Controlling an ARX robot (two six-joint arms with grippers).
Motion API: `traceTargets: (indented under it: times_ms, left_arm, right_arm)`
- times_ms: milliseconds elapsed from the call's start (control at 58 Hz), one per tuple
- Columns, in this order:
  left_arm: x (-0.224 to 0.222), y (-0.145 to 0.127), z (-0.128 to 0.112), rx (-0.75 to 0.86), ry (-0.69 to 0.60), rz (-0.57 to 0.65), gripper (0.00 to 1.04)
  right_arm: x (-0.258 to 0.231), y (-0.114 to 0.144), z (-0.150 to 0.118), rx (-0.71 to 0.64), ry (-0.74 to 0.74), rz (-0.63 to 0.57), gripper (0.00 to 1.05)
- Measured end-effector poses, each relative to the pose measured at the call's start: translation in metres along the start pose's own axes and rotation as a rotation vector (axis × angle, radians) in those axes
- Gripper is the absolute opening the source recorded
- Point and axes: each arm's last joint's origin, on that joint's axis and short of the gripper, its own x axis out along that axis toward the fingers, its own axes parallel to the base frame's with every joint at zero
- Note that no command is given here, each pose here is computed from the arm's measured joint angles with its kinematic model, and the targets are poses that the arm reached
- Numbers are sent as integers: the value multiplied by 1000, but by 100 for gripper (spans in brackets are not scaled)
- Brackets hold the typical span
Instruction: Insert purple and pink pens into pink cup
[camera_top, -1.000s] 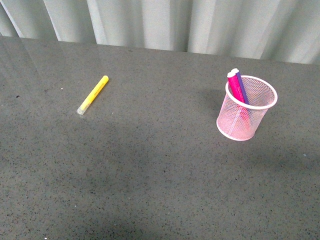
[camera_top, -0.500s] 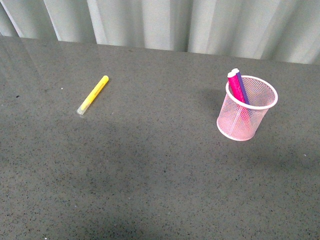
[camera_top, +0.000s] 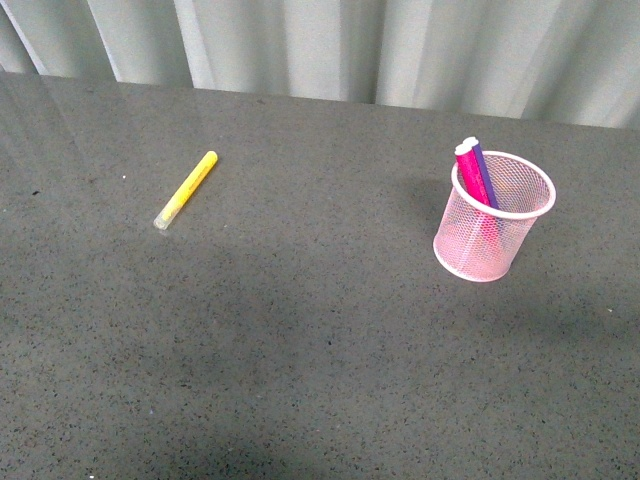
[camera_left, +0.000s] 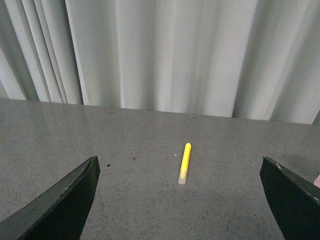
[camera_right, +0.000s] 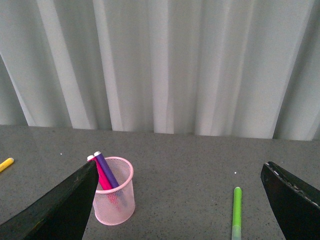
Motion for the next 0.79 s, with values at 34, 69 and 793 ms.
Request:
traceTargets:
  times_ms: [34, 69, 793]
  left_arm:
    - [0, 0, 0, 0, 0, 0, 98]
    - [0, 0, 0, 0, 0, 0, 98]
    - [0, 0, 0, 0, 0, 0, 98]
  right_arm:
    - [0, 0, 0, 0, 0, 0, 98]
    - [0, 0, 0, 0, 0, 0, 98]
    - [0, 0, 0, 0, 0, 0, 98]
